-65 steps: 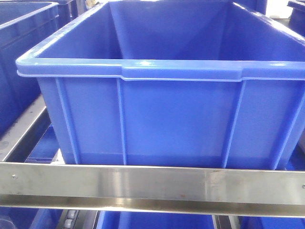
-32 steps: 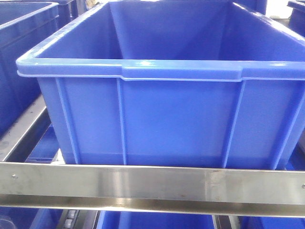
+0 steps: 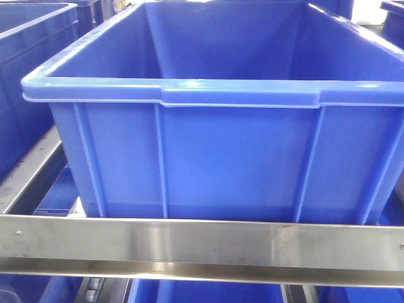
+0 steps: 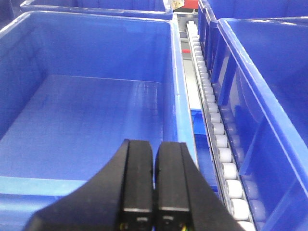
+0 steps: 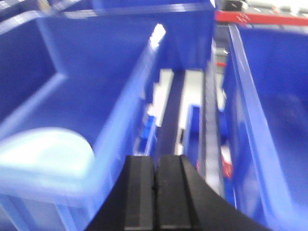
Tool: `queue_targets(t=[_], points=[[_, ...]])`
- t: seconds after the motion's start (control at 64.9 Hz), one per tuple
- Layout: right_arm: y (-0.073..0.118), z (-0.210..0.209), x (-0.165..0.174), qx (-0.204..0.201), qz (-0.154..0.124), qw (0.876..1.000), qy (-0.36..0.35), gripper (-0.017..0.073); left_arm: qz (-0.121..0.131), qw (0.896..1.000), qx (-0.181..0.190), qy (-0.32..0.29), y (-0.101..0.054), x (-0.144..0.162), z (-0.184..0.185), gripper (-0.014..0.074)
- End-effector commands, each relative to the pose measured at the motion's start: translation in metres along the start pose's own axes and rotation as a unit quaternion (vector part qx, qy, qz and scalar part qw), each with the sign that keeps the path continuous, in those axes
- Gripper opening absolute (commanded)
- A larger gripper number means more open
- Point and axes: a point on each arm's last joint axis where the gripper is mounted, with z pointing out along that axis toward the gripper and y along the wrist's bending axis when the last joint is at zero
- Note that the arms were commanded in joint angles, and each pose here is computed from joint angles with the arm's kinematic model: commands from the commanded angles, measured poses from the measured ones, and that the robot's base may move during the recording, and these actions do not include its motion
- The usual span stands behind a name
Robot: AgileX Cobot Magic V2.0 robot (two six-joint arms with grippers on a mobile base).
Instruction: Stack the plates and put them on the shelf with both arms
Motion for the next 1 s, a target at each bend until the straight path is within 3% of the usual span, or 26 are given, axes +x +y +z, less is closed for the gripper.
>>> queue_targets(t=[0.0,0.293,0.986], points=[[-0.001,-0.003,0.001,0.006,-0.001,0.999,-0.054,0.0056,-0.009,0.999,-0.009,-0.048,0.002,-0.016,-0.001,0.0082],[-0.002,-0.007,0.053,0.007,0.014,0.999,-0.052,0.0056,-0.009,0.999,-0.009,-0.048,0.002,-0.016,-0.001,0.0082],[-0.002,-0.007,0.052,0.006,0.021,0.998,-0.056,0.0056,-0.009,0.999,-0.009,-0.047,0.002,-0.015,-0.001,0.0082]])
